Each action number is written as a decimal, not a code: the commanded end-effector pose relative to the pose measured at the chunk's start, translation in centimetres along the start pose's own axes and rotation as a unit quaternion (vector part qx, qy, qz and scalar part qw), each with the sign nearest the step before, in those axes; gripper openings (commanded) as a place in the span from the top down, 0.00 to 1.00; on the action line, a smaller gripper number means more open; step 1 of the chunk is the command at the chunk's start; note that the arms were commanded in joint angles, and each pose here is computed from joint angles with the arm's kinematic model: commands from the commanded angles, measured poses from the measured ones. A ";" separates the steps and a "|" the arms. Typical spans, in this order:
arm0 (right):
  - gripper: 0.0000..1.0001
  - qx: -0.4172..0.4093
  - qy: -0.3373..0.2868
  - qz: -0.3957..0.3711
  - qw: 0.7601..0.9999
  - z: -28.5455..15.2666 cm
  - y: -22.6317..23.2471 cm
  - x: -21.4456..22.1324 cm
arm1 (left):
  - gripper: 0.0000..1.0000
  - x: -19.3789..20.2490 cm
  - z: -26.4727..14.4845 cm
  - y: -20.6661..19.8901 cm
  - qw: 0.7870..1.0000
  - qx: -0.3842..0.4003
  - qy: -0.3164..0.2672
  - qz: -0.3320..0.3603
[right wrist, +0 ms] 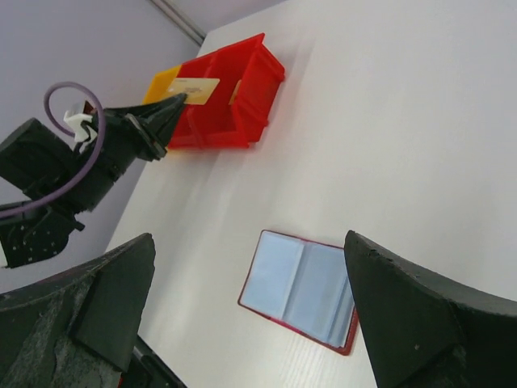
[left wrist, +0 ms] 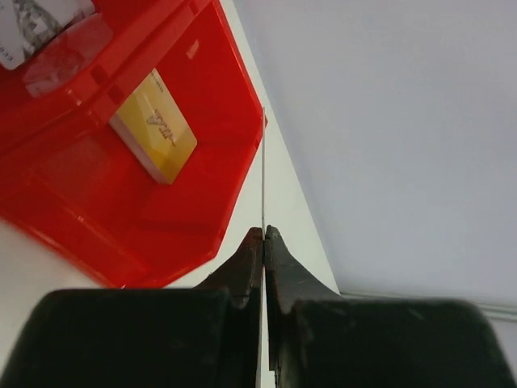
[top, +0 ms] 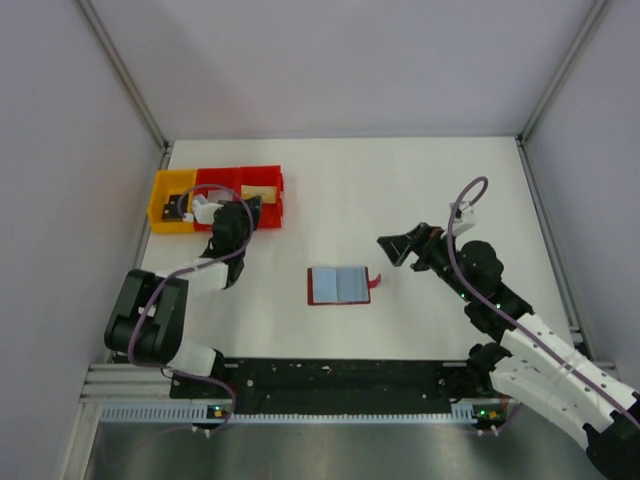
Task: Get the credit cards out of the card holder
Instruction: Place the credit card in the storage box, then remove the credit card from the card holder.
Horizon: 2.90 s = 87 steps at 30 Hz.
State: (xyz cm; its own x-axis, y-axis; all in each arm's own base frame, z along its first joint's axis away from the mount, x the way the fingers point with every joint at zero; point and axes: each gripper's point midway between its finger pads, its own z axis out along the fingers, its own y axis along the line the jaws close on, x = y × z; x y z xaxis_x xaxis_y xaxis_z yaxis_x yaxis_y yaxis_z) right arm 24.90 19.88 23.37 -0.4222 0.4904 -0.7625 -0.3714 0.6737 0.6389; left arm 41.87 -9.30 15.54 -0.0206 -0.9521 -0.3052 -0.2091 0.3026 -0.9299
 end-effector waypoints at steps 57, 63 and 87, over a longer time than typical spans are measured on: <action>0.02 0.024 -0.009 -0.073 0.997 0.1 -0.7 -2.3 | 0.24 0.1 5.9 -1.8 0.987 -0.078 0.063 0.128; 0.02 0.006 0.085 -0.077 0.993 1.2 -0.3 0.8 | 0.22 1.9 0.2 -6.3 0.971 0.003 0.105 0.216; 0.37 0.086 0.362 -0.025 0.928 7.2 -4.2 15.9 | 0.56 20.0 -15.9 1.1 0.808 0.101 0.445 0.372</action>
State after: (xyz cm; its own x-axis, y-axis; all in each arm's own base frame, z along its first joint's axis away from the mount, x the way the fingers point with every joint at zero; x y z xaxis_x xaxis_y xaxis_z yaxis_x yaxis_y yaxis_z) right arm 24.68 27.32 7.11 -0.8806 -0.0224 -0.4733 -0.3005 0.7988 0.5213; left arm 26.07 -27.75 12.97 -0.7669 -0.1564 -0.6225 0.3173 0.7506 -0.5796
